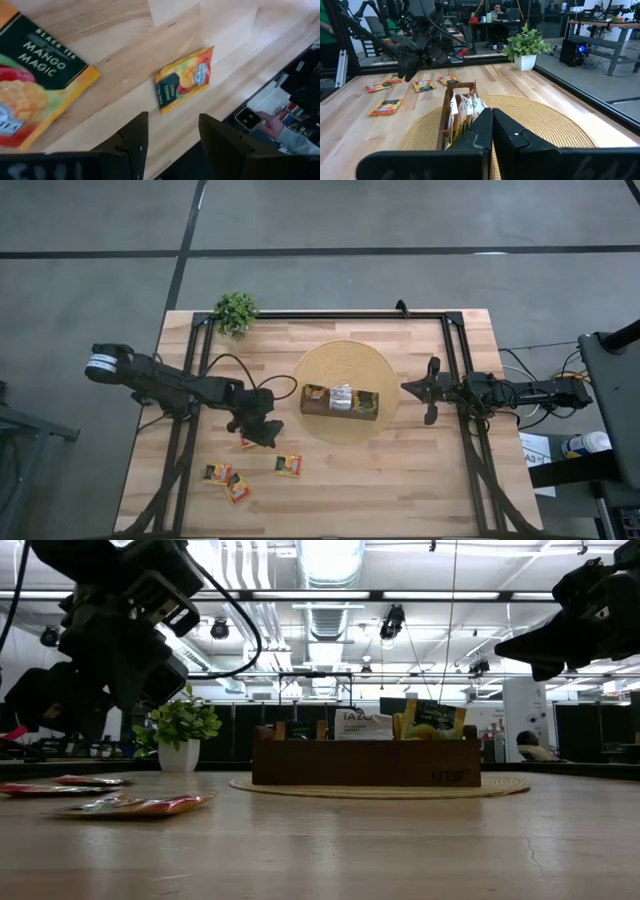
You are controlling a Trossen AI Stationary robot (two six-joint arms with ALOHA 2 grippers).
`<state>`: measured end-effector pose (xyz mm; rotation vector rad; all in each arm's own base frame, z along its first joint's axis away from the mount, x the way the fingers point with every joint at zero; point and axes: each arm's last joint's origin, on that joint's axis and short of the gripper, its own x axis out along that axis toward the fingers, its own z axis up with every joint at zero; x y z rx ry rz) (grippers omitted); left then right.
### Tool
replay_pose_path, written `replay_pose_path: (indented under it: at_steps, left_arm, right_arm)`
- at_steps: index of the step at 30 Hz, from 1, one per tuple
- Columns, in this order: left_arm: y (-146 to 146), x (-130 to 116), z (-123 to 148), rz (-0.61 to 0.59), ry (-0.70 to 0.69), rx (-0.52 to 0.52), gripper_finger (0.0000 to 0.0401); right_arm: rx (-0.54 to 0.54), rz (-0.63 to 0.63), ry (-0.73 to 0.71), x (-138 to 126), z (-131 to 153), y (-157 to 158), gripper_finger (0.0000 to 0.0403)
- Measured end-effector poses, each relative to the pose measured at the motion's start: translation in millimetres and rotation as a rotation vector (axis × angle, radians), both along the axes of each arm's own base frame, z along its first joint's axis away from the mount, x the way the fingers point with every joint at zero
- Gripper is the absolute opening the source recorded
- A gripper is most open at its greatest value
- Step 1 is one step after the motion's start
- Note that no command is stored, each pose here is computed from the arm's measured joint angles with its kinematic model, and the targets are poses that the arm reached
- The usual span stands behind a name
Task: Pick & Place Tea
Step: Put the orange tea bag into the left section of the wooden organizer
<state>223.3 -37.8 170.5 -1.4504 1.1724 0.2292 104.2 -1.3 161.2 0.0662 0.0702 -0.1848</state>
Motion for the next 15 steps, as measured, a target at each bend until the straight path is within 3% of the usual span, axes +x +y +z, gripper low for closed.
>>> replay_pose_path:
  at_steps: [9, 15]
  left_arm:
    - [-5.2, 7.6, -19.5, 0.031, 0.046, 0.003, 0.0167]
    - [-8.2, 21.3, -29.7, 0.037, 0.002, -0.015, 0.0167]
  right_arm:
    - [0.000, 0.000, 0.000, 0.0, 0.0, 0.0, 0.0009]
    - [0.000, 0.000, 0.000, 0.0, 0.0, 0.0, 0.0009]
